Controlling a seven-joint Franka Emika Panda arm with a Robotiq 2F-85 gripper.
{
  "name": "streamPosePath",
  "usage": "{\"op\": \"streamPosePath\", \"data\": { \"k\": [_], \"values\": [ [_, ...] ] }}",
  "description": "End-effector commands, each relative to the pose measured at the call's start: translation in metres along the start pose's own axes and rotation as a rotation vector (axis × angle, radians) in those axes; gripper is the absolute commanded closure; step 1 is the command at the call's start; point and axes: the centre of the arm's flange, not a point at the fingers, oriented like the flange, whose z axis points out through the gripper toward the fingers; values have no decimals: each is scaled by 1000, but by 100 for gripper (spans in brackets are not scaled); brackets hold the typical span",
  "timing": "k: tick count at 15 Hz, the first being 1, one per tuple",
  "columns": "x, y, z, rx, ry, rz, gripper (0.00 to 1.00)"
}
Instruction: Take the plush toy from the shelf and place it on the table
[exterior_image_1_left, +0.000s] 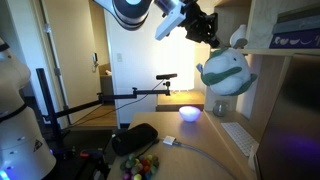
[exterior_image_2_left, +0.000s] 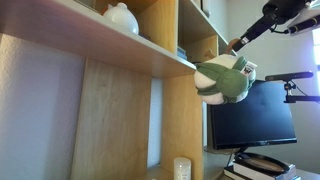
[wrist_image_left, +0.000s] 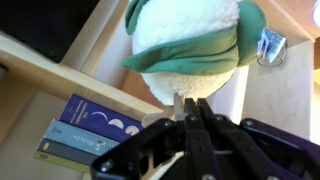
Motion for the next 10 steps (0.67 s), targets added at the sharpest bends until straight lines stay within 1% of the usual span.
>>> {"op": "streamPosePath", "data": {
  "k": [1, 2, 5, 6, 8, 10],
  "values": [
    [8, 22, -6, 37, -47, -4, 68],
    [8, 24, -5, 35, -63, -6, 63],
    [15, 29, -8, 42, -86, -15, 38],
    [17, 31, -9, 43, -91, -23, 32],
    [21, 32, -11, 48, -85, -19, 16],
    [27, 34, -12, 31, -81, -19, 2]
  ]
}}
